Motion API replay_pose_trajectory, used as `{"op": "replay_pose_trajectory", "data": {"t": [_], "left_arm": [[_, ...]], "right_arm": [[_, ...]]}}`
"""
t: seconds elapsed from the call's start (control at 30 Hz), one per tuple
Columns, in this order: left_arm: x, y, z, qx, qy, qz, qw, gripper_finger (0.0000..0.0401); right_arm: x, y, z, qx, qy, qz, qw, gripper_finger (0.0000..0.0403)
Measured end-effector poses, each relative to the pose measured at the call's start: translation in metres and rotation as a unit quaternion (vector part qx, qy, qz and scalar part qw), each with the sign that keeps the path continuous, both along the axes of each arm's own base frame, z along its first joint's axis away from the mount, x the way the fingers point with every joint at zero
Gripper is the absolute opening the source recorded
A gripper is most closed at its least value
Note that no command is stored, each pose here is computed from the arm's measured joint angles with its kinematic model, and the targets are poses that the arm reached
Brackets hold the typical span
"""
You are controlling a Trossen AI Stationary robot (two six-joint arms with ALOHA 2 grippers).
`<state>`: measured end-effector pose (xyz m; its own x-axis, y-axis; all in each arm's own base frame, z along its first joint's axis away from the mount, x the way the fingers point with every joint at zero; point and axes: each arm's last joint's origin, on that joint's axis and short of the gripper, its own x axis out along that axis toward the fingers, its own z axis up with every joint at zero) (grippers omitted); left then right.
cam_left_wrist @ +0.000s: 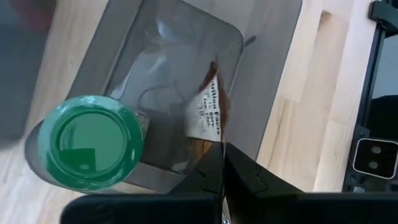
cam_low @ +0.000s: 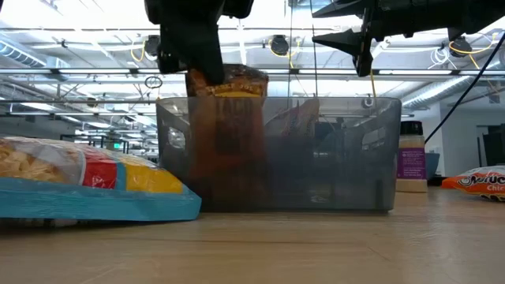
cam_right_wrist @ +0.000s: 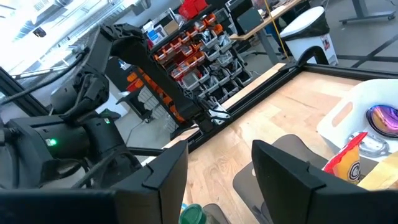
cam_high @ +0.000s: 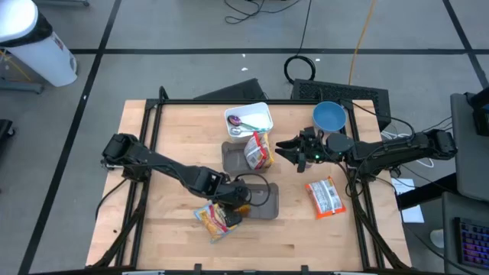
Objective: Pick & Place Food Item
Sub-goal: Put the orange seasoning pack into the bottom black bin
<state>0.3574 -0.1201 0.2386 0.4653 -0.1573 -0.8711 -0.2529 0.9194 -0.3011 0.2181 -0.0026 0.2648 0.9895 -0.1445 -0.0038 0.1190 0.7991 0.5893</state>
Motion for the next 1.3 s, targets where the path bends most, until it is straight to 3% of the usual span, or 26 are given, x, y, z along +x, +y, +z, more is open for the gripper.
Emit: {"op": "replay_pose_trajectory", "data": {"t": [1.3], "left_arm": [[-0.0017,-0.0003,-0.0057,-0.017,0.01,-0.018,1.0,0.0012]], "right_arm": [[0.0,0.0,-0.0001,0.006,-0.001,0.0,1.0,0.0171]]}}
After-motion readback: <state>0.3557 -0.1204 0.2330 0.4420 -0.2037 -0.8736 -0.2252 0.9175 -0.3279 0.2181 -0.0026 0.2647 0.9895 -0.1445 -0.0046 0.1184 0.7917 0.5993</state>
